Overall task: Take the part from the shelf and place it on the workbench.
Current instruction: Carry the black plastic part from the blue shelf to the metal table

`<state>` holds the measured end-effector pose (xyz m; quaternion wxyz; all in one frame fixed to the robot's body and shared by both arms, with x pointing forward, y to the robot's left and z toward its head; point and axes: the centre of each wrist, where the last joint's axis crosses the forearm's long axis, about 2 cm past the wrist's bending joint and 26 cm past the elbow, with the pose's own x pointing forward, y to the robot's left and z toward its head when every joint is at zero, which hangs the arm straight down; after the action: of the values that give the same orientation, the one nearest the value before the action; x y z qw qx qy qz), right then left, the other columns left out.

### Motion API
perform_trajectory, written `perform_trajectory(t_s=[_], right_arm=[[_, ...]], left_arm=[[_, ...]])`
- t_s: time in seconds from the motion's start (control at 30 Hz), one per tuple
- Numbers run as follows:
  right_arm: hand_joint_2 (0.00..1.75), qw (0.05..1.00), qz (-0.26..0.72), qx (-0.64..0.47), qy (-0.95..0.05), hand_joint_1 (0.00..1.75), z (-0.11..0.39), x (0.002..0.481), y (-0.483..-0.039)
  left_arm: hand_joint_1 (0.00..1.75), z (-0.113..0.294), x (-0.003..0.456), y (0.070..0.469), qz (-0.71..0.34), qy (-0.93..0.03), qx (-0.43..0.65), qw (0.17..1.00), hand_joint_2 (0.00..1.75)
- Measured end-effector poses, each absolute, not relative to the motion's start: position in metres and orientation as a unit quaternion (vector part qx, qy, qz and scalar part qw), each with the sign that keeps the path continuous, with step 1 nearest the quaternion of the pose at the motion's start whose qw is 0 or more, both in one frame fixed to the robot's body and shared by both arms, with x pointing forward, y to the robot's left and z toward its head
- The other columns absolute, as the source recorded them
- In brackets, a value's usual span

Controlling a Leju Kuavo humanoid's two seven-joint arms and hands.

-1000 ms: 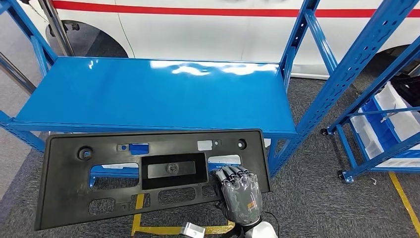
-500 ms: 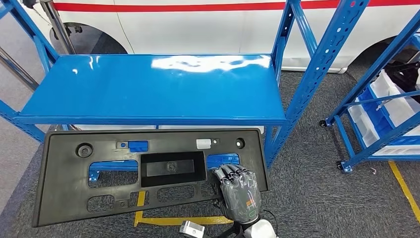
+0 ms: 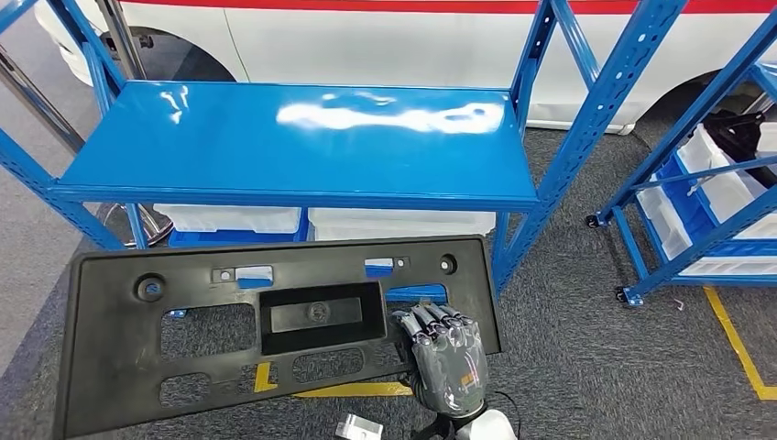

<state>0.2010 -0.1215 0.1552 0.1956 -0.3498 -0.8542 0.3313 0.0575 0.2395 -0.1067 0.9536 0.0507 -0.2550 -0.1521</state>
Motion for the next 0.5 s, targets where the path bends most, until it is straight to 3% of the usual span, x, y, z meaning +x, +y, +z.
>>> perform_trajectory(t_s=[0.5], right_arm=[[1.75,0.236,0.24,-0.329,-0.882,1.75,0.164,0.195,-0.145]], left_arm=[[0.0,-0.107,0.053,0.239,-0.145,-0.251,0.051,0.956,1.75]])
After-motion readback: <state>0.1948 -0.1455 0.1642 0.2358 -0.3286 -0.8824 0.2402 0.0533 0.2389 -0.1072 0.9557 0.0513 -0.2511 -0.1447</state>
